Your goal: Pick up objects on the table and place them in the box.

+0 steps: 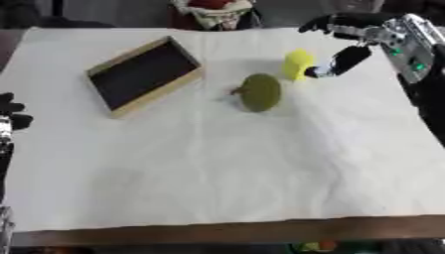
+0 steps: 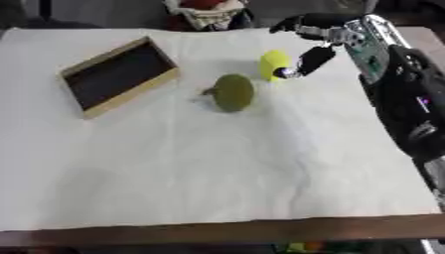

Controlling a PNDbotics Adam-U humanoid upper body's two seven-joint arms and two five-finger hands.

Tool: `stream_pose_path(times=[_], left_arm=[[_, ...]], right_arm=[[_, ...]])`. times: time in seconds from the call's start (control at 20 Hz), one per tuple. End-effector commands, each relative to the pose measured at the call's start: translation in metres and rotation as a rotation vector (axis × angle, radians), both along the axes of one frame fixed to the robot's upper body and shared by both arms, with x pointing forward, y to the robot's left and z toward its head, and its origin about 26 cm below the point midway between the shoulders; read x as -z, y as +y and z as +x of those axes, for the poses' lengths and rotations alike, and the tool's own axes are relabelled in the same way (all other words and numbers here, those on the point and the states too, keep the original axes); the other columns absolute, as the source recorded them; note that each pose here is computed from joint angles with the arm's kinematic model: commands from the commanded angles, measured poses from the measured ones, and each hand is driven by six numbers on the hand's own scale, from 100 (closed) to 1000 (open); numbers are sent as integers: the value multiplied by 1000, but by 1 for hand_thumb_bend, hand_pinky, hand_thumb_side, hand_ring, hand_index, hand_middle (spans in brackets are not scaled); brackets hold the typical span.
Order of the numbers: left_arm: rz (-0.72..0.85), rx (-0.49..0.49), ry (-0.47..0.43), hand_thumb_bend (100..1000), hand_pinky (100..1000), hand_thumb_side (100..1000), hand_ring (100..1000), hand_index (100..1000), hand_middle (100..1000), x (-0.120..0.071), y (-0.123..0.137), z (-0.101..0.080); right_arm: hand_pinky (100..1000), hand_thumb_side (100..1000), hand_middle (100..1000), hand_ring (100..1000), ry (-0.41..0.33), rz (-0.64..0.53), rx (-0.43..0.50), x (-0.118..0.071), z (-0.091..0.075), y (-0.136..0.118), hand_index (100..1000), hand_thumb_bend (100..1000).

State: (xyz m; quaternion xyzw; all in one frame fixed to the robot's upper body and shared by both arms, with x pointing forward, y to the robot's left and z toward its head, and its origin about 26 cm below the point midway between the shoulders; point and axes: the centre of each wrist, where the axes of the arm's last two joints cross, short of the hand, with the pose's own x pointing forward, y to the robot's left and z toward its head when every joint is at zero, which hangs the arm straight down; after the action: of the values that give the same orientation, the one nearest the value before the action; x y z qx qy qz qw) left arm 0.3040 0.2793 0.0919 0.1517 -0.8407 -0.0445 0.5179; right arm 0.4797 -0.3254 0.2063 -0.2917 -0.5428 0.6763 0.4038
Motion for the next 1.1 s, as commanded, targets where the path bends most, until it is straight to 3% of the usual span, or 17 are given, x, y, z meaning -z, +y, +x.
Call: stream_pose_path(times=[0.05,1.1], left_arm=[[16,10,-23,100,663,706,588,757,593,-8,1,2],[15,29,-27,100,664,708,587,757,592,-9,-3,3]], right_arm=[[886,497,957,964,-39,-3,28,-11,3,-5,1000,410],[864,499,937,946,-19,85,119,13,16,6,1000,318]])
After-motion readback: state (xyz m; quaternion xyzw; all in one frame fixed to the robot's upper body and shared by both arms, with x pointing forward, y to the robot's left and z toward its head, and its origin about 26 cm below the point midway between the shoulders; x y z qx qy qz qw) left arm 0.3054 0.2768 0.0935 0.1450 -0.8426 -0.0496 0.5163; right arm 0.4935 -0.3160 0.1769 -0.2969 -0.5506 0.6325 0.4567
